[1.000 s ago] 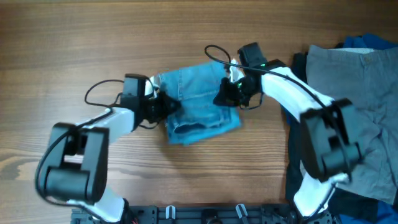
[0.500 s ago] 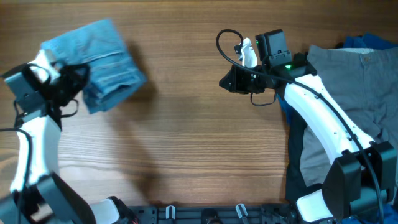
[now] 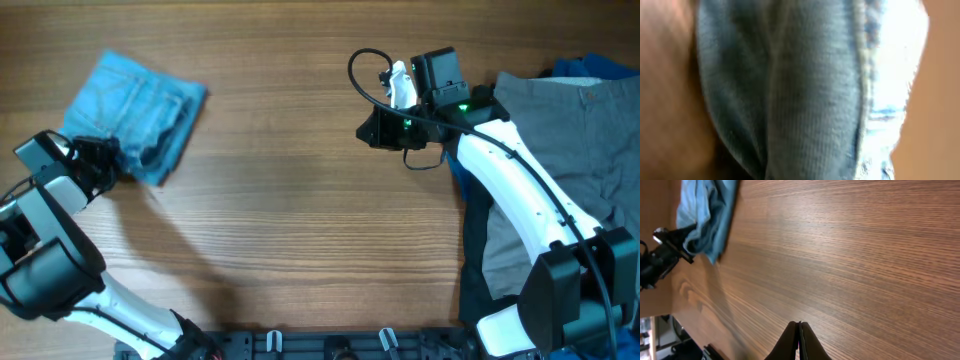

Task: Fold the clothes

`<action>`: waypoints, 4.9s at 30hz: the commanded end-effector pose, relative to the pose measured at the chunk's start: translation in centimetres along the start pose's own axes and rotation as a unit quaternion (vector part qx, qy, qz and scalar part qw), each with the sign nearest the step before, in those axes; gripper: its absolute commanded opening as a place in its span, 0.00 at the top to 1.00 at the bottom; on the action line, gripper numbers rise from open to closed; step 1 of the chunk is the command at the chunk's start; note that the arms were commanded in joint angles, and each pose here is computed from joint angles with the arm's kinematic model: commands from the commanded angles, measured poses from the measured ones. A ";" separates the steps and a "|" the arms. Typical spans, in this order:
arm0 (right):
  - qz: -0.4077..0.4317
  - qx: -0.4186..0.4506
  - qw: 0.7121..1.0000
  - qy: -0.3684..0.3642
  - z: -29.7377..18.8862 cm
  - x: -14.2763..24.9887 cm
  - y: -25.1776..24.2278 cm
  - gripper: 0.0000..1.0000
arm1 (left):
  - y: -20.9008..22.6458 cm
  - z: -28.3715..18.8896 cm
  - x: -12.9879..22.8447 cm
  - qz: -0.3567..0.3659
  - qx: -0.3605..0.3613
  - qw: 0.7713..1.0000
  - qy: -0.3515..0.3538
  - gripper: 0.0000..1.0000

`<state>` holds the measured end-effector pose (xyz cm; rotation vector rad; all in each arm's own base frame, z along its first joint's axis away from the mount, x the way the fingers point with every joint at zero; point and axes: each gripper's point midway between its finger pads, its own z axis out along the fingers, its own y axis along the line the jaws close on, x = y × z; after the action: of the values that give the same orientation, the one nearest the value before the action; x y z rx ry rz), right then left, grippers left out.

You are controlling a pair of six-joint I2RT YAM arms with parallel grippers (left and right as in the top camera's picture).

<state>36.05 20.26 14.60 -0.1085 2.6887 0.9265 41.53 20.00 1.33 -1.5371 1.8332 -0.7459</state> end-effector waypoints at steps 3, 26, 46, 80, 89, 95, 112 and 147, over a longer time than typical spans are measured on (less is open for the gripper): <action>-0.012 0.010 1.000 -0.010 -0.4 -0.3 -0.1 0.95 | -5.9 0.9 -1.9 0.001 0.079 0.994 -0.078 0.19; -0.051 0.041 0.991 -0.115 -8.1 -1.8 2.8 0.95 | -15.2 -27.9 12.7 0.507 0.083 0.856 0.049 0.00; -0.092 0.078 0.958 -0.258 -19.8 0.6 5.7 0.00 | -16.9 -35.3 20.4 0.685 0.141 0.715 0.001 0.00; -0.339 0.130 0.811 -0.459 -20.2 9.7 0.5 0.00 | -16.8 -35.3 20.4 0.685 0.141 0.715 0.002 0.00; -0.304 0.104 0.806 -0.497 -13.8 11.4 -4.4 0.00 | -16.8 -35.3 20.4 0.685 0.141 0.715 0.002 0.00; -0.272 0.080 0.809 -0.515 -12.7 11.2 -5.2 0.00 | -16.8 -35.3 20.4 0.685 0.141 0.715 0.002 0.00; -0.273 0.081 0.809 -0.514 -12.7 11.2 -5.2 0.00 | -16.8 -35.3 20.4 0.685 0.141 0.715 0.002 0.00; -0.272 0.081 0.809 -0.514 -12.7 11.2 -5.2 0.00 | -4.2 -22.9 25.0 0.622 0.328 0.698 -0.134 0.00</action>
<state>23.01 9.02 17.33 -0.2682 1.5680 0.3715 23.47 -4.07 18.44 0.2041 1.5771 -0.2919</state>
